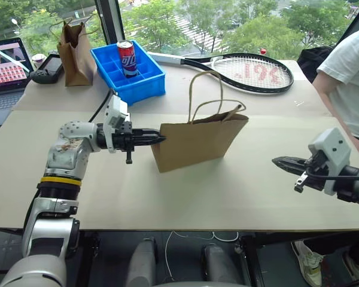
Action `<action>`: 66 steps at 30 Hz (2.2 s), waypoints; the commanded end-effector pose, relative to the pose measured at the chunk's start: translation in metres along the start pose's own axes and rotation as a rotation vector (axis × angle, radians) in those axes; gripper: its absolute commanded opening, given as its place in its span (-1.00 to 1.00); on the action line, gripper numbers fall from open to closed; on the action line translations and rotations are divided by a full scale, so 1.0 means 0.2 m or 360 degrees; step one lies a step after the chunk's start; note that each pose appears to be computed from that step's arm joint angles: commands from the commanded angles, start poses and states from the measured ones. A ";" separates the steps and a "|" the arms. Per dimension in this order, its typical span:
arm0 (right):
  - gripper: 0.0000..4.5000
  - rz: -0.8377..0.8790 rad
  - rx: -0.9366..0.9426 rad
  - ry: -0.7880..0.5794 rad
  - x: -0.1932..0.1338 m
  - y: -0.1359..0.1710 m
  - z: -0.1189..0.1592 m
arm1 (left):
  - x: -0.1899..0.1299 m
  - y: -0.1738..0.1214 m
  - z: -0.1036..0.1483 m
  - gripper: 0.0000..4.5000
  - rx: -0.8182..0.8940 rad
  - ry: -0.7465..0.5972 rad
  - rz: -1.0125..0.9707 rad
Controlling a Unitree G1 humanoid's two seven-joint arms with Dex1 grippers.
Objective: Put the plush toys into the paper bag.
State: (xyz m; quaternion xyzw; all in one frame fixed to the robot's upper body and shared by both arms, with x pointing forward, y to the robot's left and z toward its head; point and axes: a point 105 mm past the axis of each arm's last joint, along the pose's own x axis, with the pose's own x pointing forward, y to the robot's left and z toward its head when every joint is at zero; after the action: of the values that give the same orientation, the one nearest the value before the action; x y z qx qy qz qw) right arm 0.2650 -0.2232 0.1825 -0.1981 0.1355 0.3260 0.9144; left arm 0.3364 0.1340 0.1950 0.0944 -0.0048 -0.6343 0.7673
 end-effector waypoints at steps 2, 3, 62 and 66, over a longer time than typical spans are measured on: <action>-1.00 0.0153 -0.0036 -0.0112 0.07 0.10 0.09 | -0.02 0.00 0.03 0.09 0.0109 0.0034 0.0076; -1.00 0.0170 -0.0032 -0.0124 0.09 0.11 0.10 | -0.01 -0.02 0.03 0.21 0.0072 0.0015 0.0072; -1.00 0.0188 0.0027 -0.0110 -0.20 0.03 0.12 | -0.01 -0.16 0.05 0.04 0.0022 0.0054 -0.0242; -1.00 0.0260 0.0138 -0.0125 -0.23 0.03 0.12 | -0.11 -0.13 0.09 0.62 0.0022 0.0091 -0.0128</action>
State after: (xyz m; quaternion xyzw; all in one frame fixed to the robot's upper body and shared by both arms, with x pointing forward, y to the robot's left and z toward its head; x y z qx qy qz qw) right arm 0.2328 -0.2298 0.2091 -0.1424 0.1398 0.3965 0.8961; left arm 0.3044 0.1364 0.1919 0.1072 0.0398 -0.6786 0.7255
